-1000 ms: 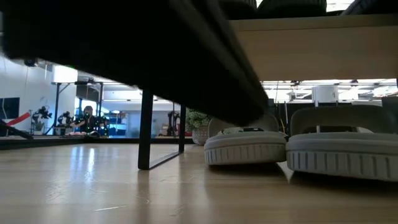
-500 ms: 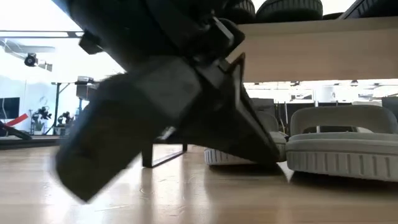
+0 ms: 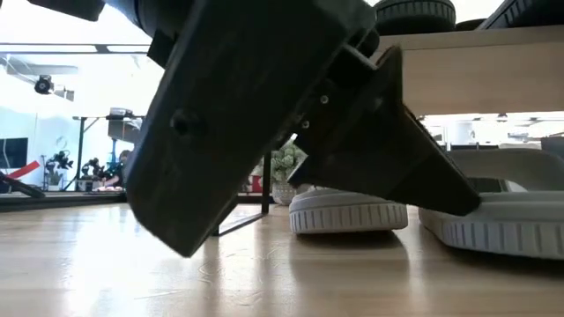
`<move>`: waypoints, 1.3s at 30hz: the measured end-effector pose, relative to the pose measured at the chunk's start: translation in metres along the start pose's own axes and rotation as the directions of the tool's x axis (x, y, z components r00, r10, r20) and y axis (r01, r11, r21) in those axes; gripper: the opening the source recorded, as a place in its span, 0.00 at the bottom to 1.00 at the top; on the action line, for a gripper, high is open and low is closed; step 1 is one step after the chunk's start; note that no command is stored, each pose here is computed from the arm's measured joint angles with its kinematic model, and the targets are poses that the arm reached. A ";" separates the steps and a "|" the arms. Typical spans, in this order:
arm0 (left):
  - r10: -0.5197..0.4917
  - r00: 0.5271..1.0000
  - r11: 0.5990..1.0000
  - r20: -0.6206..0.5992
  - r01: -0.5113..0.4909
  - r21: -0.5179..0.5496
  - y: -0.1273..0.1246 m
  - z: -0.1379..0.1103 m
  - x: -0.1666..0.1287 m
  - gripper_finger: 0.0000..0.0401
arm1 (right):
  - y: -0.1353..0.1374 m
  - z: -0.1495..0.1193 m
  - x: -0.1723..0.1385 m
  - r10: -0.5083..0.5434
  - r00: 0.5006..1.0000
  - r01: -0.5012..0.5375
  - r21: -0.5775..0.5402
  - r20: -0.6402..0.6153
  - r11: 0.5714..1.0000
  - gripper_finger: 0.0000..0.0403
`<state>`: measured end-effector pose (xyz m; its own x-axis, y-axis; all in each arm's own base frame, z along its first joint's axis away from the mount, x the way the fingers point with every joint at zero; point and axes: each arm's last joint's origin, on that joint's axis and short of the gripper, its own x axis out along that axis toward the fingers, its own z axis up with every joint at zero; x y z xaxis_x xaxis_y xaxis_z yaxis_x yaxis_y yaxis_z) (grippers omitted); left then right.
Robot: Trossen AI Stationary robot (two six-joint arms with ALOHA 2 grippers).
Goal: Pick and place slides into the shelf
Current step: Put the white slipper under the shelf
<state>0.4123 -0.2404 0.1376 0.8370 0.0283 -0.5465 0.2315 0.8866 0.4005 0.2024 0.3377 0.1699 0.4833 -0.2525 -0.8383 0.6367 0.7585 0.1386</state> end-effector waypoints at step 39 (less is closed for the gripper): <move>-0.067 0.988 0.987 -0.139 0.046 -0.151 -0.061 0.021 -0.138 0.00 | -0.016 0.036 0.071 -0.061 0.997 0.064 -0.089 0.038 0.994 0.03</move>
<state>0.2936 -0.3084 0.2040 0.7427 0.0327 -0.6689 0.1918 0.9466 0.2592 0.2481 0.2859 0.1276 0.4665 -0.3210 -0.8242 0.6100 0.7915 0.0370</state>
